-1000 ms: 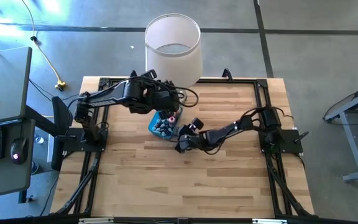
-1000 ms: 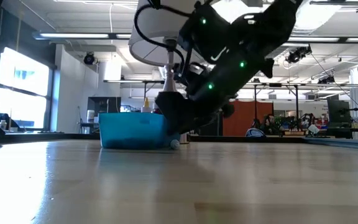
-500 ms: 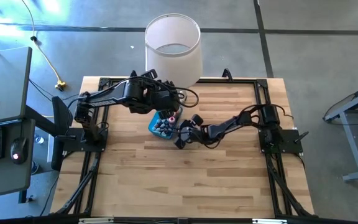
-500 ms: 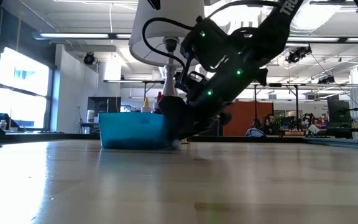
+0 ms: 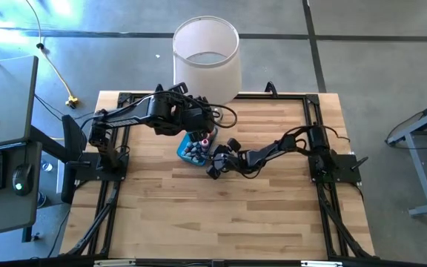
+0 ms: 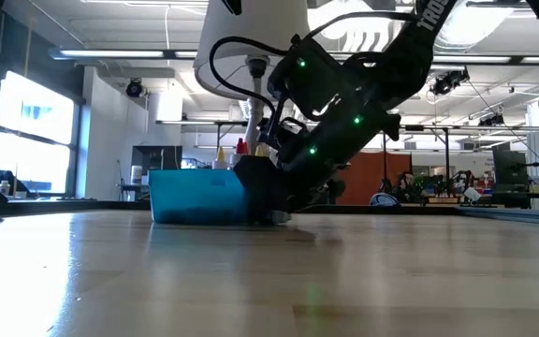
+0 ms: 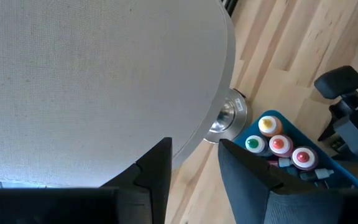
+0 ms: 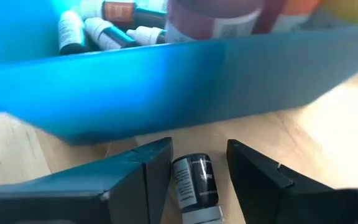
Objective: Pick & Place food coloring
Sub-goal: Put the small black food coloring bottle into the blue bin
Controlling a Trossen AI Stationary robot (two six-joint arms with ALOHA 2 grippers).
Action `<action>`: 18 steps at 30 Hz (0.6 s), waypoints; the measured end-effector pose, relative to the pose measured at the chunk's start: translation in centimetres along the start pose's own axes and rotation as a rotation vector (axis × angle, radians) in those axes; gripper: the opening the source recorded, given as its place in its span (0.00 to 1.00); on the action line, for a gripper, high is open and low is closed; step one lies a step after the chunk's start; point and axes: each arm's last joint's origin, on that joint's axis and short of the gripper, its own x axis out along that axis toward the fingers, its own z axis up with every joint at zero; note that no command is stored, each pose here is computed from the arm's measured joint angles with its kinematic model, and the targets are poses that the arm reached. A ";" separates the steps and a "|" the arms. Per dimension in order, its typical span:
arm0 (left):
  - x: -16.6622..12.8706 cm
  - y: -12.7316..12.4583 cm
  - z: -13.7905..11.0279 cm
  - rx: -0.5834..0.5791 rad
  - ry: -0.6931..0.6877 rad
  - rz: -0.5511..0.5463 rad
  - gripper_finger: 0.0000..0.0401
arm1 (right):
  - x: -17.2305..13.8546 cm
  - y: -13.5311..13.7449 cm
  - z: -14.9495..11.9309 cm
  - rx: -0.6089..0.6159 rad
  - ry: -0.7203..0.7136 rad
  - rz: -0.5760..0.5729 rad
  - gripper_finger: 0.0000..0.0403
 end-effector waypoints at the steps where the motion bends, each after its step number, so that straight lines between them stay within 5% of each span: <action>1: 0.0 0.0 0.0 0.000 0.000 0.000 0.32 | -0.1 0.1 -0.1 -0.025 0.000 0.002 0.37; 11: 0.0 0.0 0.0 -0.001 0.002 -0.013 0.32 | -0.4 0.7 -0.5 -0.091 0.022 0.055 0.16; 18: 0.0 -0.1 0.0 -0.008 0.008 -0.046 0.32 | -2.8 0.7 1.5 -0.085 0.046 0.192 0.16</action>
